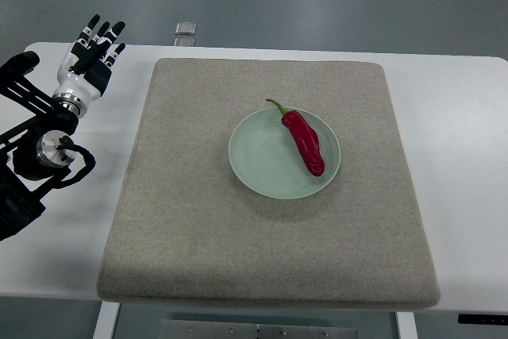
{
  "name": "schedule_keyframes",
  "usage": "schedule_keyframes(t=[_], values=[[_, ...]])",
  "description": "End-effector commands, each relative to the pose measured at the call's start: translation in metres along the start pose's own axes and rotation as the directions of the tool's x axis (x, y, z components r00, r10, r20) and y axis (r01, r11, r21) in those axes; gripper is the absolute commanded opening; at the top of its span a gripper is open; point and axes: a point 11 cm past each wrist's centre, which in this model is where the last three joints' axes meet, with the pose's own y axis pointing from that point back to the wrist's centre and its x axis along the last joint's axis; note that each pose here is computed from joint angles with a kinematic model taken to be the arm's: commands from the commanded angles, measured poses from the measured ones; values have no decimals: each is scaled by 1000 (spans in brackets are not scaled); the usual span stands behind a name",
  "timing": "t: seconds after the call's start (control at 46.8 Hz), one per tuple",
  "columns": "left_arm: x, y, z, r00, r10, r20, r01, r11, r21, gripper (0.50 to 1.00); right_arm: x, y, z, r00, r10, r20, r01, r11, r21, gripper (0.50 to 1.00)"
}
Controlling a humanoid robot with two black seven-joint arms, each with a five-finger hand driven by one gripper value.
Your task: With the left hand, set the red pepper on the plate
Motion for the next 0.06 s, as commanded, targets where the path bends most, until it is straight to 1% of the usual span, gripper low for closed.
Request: schedule_keyframes(t=[0.0, 0.043], values=[[0, 0, 0, 1000, 0, 0, 0, 1000, -1, 999, 1, 0, -6, 1000, 5, 7, -5, 1000, 12, 928], [0, 0, 0, 1000, 0, 0, 0, 1000, -1, 999, 2, 0, -12, 1000, 6, 4, -6, 1000, 20, 928]])
